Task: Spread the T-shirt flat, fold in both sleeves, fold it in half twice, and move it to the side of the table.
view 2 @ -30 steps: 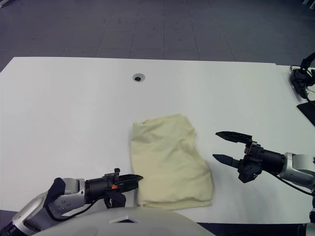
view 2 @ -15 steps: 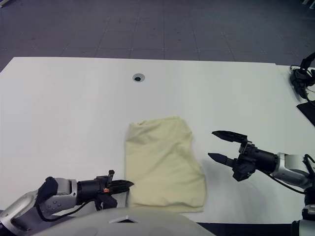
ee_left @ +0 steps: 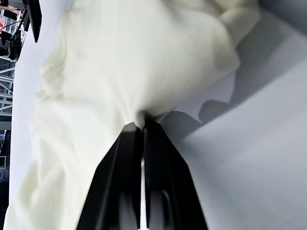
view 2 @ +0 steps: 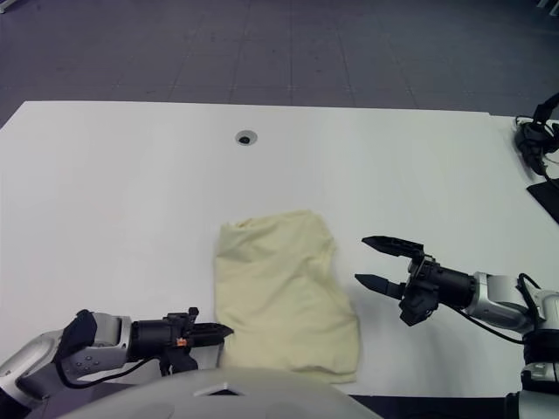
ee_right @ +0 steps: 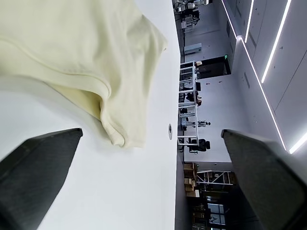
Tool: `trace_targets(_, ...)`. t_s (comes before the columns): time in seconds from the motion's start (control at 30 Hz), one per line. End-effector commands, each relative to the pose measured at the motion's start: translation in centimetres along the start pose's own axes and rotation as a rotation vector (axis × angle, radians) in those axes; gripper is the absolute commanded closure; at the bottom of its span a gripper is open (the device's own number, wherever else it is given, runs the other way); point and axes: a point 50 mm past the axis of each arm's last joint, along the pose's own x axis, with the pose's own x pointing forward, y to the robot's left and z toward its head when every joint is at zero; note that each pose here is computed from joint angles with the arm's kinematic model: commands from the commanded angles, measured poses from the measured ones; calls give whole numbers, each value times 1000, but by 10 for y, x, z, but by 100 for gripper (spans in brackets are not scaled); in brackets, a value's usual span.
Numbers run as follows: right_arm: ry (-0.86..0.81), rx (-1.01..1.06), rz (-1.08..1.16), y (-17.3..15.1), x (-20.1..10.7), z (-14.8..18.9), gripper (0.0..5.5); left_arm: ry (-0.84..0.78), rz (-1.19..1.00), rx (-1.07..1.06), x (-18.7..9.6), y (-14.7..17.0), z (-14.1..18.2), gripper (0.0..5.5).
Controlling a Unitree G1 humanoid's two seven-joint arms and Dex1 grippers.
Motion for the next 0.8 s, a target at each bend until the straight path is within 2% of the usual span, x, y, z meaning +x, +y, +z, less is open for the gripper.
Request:
trace_targets(0.03,-26,-4,-4,1,6,2,10,33,-2,8,6,0,-11,548)
trace_targets(0.57,-48,-1,-63,-2,23,-1,10,136,0,66,-3,7,-42,548)
trace_targets(0.8,-97,20,-169,-20,57,-6,10,117,3,52,-6,4,-35,548)
